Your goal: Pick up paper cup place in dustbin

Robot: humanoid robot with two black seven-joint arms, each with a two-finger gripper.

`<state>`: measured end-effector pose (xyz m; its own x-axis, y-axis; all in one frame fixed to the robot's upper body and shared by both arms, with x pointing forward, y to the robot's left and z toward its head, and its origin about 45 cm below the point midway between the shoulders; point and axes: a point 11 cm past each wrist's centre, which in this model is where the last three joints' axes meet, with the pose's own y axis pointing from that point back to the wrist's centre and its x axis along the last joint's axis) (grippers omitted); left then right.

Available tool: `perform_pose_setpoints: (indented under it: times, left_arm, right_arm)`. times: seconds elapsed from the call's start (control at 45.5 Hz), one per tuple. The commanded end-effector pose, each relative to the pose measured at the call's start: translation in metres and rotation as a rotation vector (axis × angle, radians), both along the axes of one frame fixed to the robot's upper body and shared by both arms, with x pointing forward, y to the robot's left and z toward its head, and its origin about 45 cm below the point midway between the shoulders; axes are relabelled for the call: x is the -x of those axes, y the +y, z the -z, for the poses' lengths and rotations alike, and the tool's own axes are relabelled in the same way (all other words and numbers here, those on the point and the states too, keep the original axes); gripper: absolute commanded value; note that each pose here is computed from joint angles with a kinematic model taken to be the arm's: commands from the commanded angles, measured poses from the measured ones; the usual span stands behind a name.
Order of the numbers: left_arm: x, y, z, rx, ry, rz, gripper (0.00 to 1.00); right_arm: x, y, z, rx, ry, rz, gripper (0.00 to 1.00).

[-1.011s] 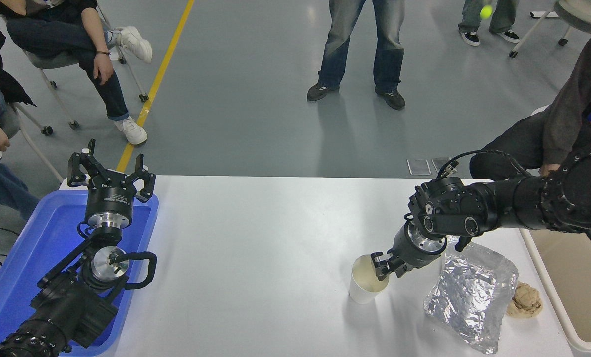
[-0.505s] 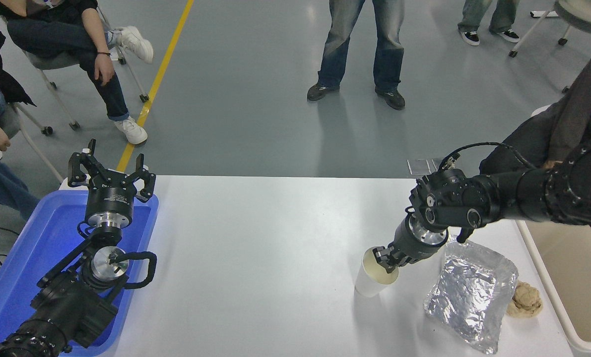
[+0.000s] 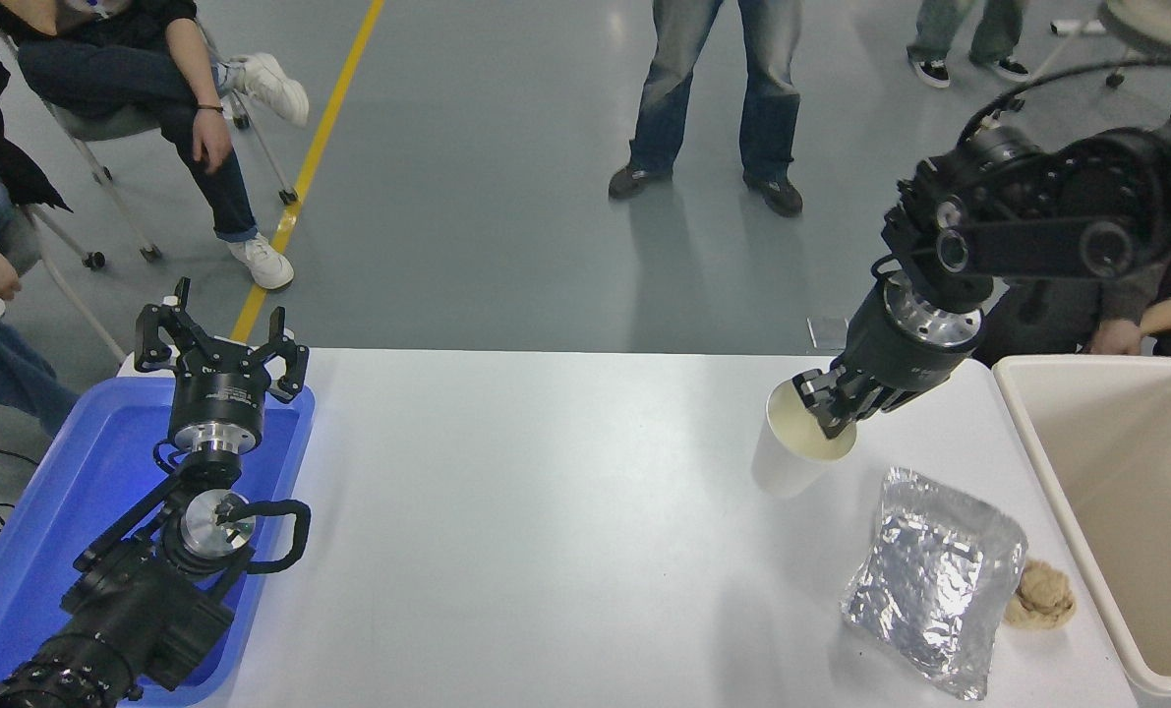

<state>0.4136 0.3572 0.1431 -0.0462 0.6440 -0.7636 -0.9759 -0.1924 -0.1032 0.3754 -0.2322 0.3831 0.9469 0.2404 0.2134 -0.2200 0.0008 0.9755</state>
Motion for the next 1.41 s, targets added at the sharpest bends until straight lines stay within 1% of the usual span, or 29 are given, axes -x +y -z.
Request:
perform_pose_setpoints:
  times: [0.0, 0.242, 0.396, 0.527, 0.593, 0.659, 0.769, 0.857, 0.923, 1.055, 1.209, 1.297, 1.385]
  left_arm:
    - [0.0, 0.0, 0.0, 0.0, 0.0, 0.0, 0.99]
    - [0.0, 0.0, 0.0, 0.0, 0.0, 0.0, 0.99]
    - [0.0, 0.0, 0.0, 0.0, 0.0, 0.0, 0.99]
    - [0.0, 0.0, 0.0, 0.0, 0.0, 0.0, 0.99]
    - [0.0, 0.0, 0.0, 0.0, 0.001, -0.001, 0.99]
    - [-0.001, 0.0, -0.001, 0.0, -0.002, 0.0, 0.99]
    - [0.0, 0.0, 0.0, 0.0, -0.001, 0.0, 0.99]
    - [-0.001, 0.0, -0.001, 0.0, -0.002, 0.0, 0.99]
    - [0.0, 0.0, -0.001, 0.0, -0.003, -0.001, 0.99]
    - [0.0, 0.0, -0.001, 0.0, -0.003, -0.001, 0.99]
    - [0.0, 0.0, -0.001, 0.0, -0.003, -0.001, 0.99]
    - [0.0, 0.0, -0.001, 0.0, -0.003, -0.001, 0.99]
    - [0.0, 0.0, -0.001, 0.0, -0.003, -0.001, 0.99]
  right_arm:
    - [0.015, -0.007, -0.055, 0.019, -0.08, 0.027, 0.0]
    - [0.016, -0.01, -0.058, 0.03, -0.085, 0.032, 0.0]
    - [0.016, -0.046, -0.049, 0.063, -0.074, 0.074, 0.0]
    - [0.019, -0.097, -0.031, 0.126, -0.056, 0.088, 0.0]
    - [0.021, -0.13, -0.026, 0.148, -0.07, 0.109, 0.0]
    - [0.023, -0.174, -0.016, 0.178, -0.078, 0.168, 0.0]
    - [0.024, -0.228, -0.007, 0.222, -0.106, 0.255, 0.0]
    - [0.034, -0.27, 0.009, 0.247, -0.102, 0.335, 0.0]
    - [0.04, -0.3, 0.022, 0.284, -0.126, 0.376, 0.0]
    - [0.051, -0.349, 0.061, 0.371, -0.174, 0.41, 0.0]
    - [0.061, -0.377, 0.113, 0.408, -0.234, 0.41, 0.0]
    - [0.065, -0.379, 0.149, 0.407, -0.263, 0.393, 0.0]
    - [0.067, -0.384, 0.181, 0.417, -0.326, 0.394, 0.0]
